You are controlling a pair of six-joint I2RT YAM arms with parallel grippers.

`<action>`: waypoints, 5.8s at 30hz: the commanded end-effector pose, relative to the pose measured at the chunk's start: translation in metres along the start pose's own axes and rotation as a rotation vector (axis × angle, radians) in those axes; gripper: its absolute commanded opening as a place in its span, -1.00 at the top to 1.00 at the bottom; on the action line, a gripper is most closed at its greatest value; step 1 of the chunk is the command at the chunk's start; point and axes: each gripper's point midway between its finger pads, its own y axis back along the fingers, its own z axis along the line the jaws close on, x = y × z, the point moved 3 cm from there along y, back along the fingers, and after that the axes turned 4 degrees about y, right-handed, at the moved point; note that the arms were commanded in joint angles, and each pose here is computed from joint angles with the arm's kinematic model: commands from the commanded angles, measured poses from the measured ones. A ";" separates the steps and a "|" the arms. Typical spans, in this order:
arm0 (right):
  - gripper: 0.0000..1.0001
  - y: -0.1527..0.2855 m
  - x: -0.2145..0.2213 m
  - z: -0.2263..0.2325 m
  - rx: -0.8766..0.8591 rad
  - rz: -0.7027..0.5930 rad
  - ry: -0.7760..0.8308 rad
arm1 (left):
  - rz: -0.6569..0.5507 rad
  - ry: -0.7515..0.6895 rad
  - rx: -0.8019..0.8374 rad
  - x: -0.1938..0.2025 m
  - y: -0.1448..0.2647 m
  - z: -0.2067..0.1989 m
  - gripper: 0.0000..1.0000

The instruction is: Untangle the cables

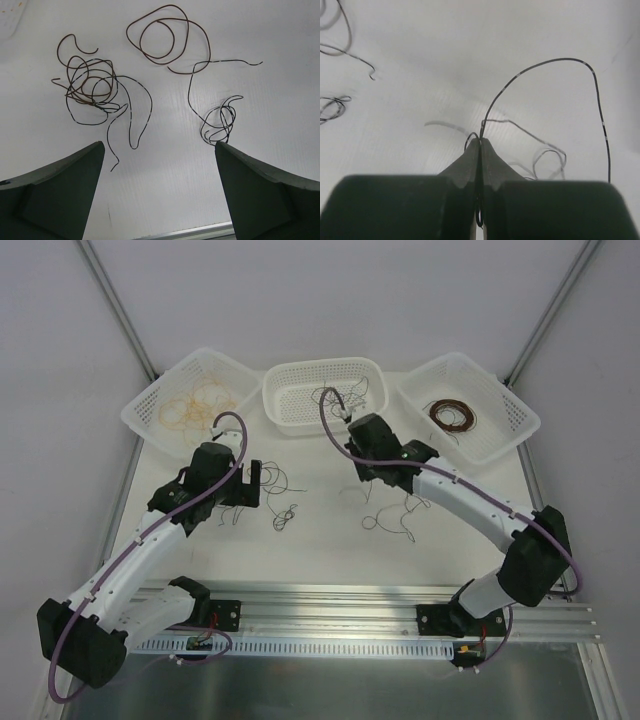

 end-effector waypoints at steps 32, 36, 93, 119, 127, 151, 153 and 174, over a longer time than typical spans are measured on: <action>-0.34 -0.086 -0.257 -0.078 -0.062 -0.543 -0.033 | 0.080 -0.032 -0.104 0.013 -0.020 0.016 -0.88; -0.62 -0.059 -0.239 -0.086 -0.036 -0.525 -0.047 | 0.072 -0.026 -0.096 0.012 -0.018 0.015 -0.88; 0.99 -0.105 -0.079 -0.041 -0.402 -0.346 -1.141 | 0.046 -0.018 -0.087 0.009 -0.012 0.015 -0.88; 0.23 -0.138 -0.233 -0.054 -0.470 -0.522 -0.789 | 0.073 -0.025 -0.110 0.014 -0.017 0.018 -0.89; -0.34 -0.093 -0.196 -0.055 -0.414 -0.476 -0.589 | 0.062 -0.019 -0.098 0.012 -0.015 0.016 -0.89; -0.33 -0.047 -0.043 0.179 -0.740 -0.163 0.029 | -0.013 0.051 -0.230 0.003 -0.005 0.038 -0.87; -0.33 -0.055 -0.038 0.191 -0.754 -0.147 0.066 | -0.021 0.079 -0.258 0.001 -0.003 0.045 -0.88; 0.99 -0.045 -0.036 0.182 -0.679 -0.184 0.032 | -0.007 0.151 -0.147 -0.003 -0.002 0.040 -0.87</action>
